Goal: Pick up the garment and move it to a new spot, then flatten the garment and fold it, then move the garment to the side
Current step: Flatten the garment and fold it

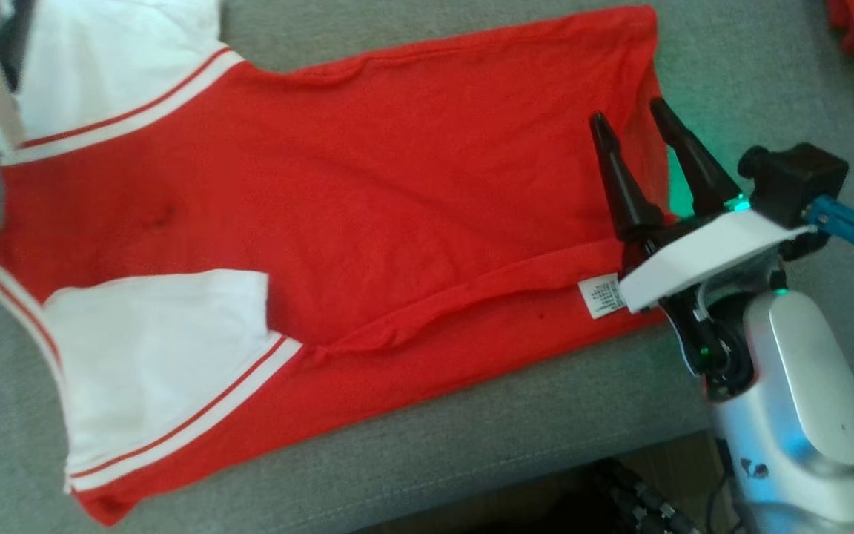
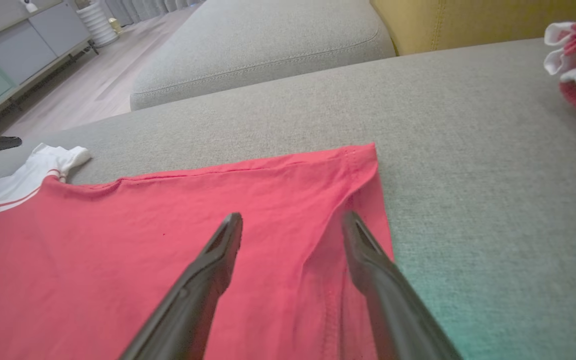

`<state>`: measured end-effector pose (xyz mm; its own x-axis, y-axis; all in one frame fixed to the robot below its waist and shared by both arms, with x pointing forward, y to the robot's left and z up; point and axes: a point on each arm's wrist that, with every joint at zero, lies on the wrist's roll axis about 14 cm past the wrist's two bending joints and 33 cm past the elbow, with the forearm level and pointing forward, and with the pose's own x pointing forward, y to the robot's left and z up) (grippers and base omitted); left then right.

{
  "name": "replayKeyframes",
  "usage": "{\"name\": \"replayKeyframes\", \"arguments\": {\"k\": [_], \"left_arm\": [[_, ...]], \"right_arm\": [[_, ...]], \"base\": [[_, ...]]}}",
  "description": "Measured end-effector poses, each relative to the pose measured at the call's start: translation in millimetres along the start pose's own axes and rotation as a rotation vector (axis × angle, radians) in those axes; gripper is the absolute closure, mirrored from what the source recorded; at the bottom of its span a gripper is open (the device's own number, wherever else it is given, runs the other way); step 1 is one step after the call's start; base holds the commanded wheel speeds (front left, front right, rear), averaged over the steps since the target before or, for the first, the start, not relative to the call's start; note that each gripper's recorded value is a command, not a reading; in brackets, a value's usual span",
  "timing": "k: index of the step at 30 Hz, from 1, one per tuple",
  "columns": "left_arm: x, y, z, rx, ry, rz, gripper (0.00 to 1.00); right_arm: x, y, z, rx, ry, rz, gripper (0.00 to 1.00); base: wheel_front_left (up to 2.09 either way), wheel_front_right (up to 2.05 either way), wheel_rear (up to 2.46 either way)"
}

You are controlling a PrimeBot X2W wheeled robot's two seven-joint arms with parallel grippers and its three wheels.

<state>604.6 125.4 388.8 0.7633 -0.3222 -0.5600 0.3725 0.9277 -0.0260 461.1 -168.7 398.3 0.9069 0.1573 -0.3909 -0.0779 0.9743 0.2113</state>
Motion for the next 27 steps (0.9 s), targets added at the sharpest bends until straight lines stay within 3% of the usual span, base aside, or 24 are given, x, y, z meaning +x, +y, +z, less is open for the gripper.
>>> {"name": "replayKeyframes", "arguments": {"k": [10, 11, 13, 14, 15, 27], "left_arm": [[33, 6, -20, -0.035, 0.093, 0.023, 0.0], [34, 7, -20, -0.032, 0.095, 0.024, 0.07], [34, 7, -20, -0.032, 0.101, 0.023, 0.53], [34, 7, -20, -0.031, 0.101, 0.023, 0.65], [33, 7, -20, -0.027, 0.103, 0.023, 1.0], [11, 4, 3, 0.036, 0.036, 0.002, 1.0]], "right_arm": [[2, -12, 1, -0.009, -0.017, -0.027, 0.0], [2, -13, 0, -0.009, -0.016, -0.029, 0.0], [2, -14, 0, -0.01, -0.016, -0.033, 0.0], [2, -14, 1, -0.01, -0.017, -0.033, 0.0], [3, -14, 3, -0.016, -0.021, -0.03, 0.0], [29, -26, 45, -0.287, 0.019, 0.001, 0.0]], "base": [[0.0, 0.0, 0.0], [0.0, 0.0, 0.0], [0.0, 0.0, 0.0], [0.0, 0.0, 0.0], [0.0, 0.0, 0.0], [0.0, 0.0, 0.0]]}}
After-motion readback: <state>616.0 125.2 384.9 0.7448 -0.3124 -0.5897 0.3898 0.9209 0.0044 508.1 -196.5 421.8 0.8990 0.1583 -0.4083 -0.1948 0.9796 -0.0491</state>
